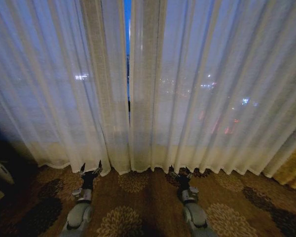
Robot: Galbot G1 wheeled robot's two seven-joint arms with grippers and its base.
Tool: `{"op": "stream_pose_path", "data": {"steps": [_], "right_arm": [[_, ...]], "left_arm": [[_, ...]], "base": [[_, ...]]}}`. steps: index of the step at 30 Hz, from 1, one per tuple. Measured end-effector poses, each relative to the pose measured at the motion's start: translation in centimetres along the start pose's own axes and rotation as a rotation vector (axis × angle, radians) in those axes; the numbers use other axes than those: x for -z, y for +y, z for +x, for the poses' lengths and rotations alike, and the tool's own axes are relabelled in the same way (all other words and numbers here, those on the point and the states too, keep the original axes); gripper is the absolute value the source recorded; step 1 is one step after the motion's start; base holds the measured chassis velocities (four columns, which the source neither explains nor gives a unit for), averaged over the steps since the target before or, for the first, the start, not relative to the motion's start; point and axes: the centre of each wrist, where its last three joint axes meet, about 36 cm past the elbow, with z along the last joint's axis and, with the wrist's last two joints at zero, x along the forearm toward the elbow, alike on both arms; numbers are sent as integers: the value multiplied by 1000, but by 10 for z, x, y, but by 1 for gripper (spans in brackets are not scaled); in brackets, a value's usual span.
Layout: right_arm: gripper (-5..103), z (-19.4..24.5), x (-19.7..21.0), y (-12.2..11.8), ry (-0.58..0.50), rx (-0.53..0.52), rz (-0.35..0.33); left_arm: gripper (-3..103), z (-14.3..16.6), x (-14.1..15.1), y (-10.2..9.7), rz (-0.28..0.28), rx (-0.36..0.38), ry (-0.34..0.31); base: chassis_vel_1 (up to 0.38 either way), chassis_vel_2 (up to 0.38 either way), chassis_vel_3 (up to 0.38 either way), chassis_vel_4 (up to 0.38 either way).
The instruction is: Open the curtains by pulling them apart, changing their state from closed to fully open.
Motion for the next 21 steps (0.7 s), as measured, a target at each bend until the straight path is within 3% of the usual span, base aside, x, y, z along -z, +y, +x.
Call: {"op": "stream_pose_path", "data": {"steps": [8,21], "right_arm": [[100,-2,2,3,-6,3,-5],[100,-8,-4,5,-23,5,-17]], "left_arm": [[100,0,0,0,0,0,0],[100,0,0,0,0,0,0]], "base": [[-230,277,212,-276],[-320,368,329,-358]]}}
